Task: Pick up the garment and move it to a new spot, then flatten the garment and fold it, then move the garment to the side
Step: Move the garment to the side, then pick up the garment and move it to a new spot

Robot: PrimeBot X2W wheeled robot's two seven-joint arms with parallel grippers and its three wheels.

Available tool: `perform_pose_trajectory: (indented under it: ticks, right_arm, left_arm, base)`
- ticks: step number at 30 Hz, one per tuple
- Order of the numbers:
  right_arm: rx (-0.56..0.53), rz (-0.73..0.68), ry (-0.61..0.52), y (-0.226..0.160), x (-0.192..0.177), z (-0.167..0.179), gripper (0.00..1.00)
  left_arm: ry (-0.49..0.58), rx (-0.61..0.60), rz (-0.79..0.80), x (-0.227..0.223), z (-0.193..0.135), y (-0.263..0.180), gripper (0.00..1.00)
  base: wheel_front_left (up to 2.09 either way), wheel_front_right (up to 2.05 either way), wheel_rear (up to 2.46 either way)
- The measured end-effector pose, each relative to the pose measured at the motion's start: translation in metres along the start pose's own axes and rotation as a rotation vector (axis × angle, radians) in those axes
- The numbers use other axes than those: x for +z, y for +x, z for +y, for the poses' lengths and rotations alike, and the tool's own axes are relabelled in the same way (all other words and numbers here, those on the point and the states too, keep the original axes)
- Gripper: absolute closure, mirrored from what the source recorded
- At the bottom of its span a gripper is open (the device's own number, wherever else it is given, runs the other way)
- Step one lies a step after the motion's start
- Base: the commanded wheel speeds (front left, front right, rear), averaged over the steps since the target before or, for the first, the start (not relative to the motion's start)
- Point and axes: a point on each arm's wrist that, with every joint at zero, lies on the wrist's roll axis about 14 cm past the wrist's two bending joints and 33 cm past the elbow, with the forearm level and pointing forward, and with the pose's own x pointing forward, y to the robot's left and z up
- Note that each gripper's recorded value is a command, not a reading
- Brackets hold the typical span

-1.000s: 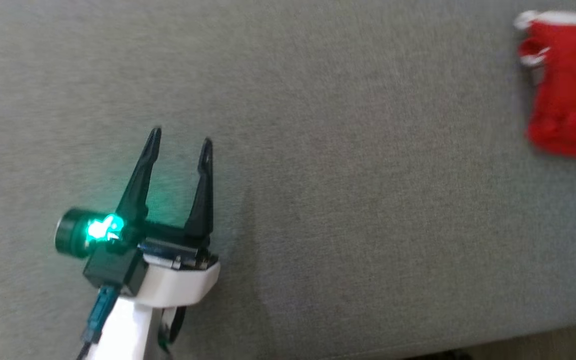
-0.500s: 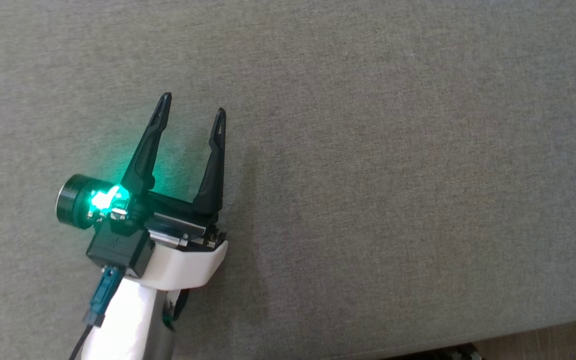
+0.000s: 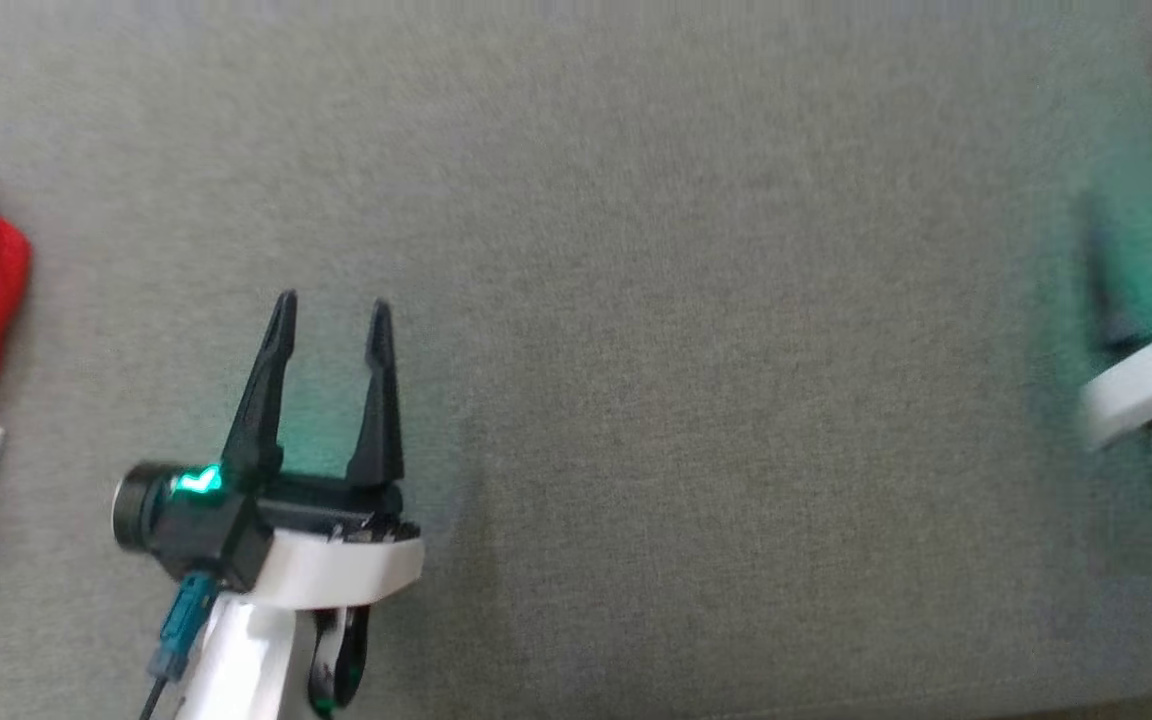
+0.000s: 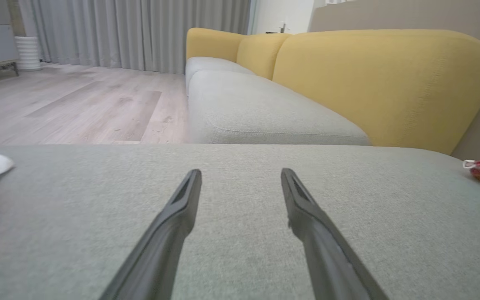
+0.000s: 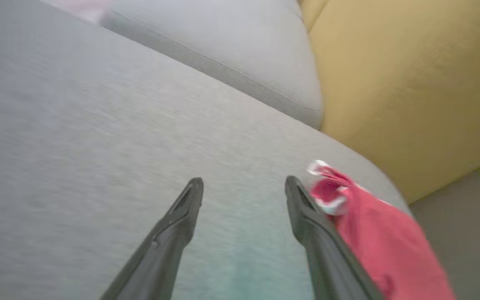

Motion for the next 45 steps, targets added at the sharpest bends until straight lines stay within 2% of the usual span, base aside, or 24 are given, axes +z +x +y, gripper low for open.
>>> perform_pose_trajectory:
  ticks: [5,10,15,17,21,25,41,45]
  right_arm:
    - [0.129,-0.165,0.203,-0.021,0.035,0.070,0.00]
    - [0.182,-0.229,0.378,-0.047,0.059,0.112,0.00]
    - [0.151,-0.387,0.487,-0.085,0.103,0.107,0.00]
    - [0.124,-0.410,0.520,-0.102,0.104,0.101,0.00]
    - [0.082,-0.375,0.519,-0.131,0.081,0.100,0.00]
    - [0.070,-0.388,0.519,-0.143,0.081,0.101,0.00]
    - [0.029,-0.400,0.532,-0.146,0.082,0.090,0.00]
    - [0.030,-0.393,0.533,-0.146,0.080,0.091,0.00]
  left_arm:
    - [-0.048,0.062,-0.014,0.014,0.009,-0.026,0.00]
    - [-0.049,0.105,-0.043,0.030,0.013,-0.059,0.00]
    - [-0.017,0.158,-0.108,0.052,0.019,-0.092,0.00]
    - [-0.006,0.164,-0.150,0.066,0.017,-0.103,0.00]
    - [-0.006,0.219,-0.118,0.054,0.023,-0.133,0.00]
    - [-0.003,0.255,-0.081,0.041,0.030,-0.148,0.00]
    - [0.050,0.236,-0.068,0.038,0.026,-0.149,0.00]
    - [0.091,0.226,-0.065,0.038,0.025,-0.148,0.00]
  base:
    - [0.00,0.00,0.00]
    - [0.00,0.00,0.00]
    - [0.00,0.00,0.00]
    - [0.00,0.00,0.00]
    - [0.00,0.00,0.00]
    - [0.00,0.00,0.00]
    - [0.00,0.00,0.00]
    - [0.00,0.00,0.00]
